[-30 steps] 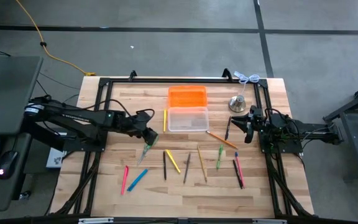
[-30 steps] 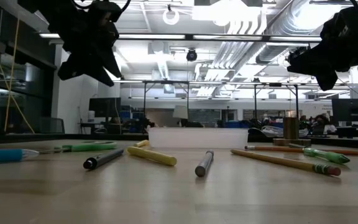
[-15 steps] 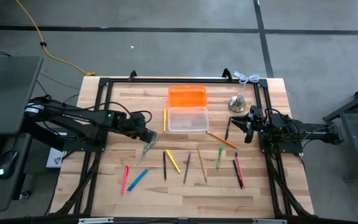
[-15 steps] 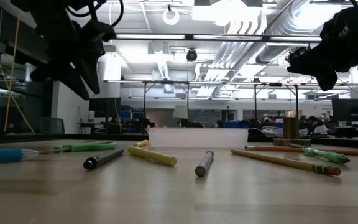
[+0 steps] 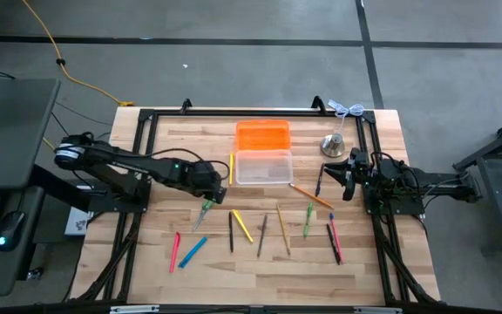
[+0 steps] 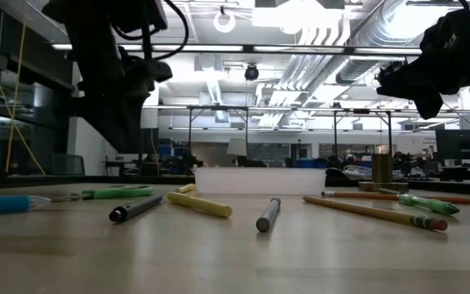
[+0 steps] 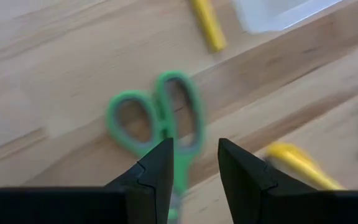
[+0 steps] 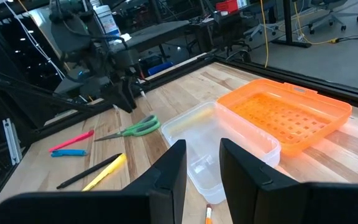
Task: Pick & place school supplies into a supply box
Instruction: Put the green scissors into the orange supply box
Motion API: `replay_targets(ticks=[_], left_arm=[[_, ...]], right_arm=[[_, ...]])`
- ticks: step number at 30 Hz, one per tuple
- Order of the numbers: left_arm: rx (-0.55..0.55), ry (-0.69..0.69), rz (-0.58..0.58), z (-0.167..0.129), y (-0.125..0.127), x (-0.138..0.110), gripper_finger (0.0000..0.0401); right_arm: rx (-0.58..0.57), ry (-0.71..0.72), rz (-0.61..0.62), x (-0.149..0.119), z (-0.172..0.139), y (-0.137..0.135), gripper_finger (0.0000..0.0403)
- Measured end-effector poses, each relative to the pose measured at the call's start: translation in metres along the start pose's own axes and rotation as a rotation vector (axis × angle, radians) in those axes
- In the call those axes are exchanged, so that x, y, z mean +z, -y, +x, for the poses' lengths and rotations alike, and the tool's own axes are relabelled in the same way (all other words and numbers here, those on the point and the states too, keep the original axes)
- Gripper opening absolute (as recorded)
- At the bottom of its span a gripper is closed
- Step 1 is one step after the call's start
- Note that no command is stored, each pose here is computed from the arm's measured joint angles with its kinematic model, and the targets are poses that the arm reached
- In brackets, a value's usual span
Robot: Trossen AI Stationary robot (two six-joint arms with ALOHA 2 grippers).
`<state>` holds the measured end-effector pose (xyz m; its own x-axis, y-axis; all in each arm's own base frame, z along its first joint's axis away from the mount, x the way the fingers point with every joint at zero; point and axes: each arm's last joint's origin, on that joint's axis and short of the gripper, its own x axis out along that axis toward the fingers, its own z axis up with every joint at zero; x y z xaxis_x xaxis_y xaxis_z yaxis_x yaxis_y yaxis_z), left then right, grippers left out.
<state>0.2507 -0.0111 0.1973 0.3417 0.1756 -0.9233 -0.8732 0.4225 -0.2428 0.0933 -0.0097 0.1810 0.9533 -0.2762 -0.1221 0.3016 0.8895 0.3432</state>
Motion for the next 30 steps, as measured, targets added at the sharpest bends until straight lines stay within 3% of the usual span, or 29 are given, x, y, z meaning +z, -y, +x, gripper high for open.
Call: replay_targets(ticks=[11,30], left_arm=[[0.008,-0.139,0.101,0.023,0.013,0.012,0.0156],[0.039,-0.089,0.107,0.023,0.012,0.014,0.0156]], right_arm=[[0.002,0.005,0.001,0.001,0.000,0.000,0.0074],[0.004,0.009,0.003,0.001,0.000,-0.001,0.0074]])
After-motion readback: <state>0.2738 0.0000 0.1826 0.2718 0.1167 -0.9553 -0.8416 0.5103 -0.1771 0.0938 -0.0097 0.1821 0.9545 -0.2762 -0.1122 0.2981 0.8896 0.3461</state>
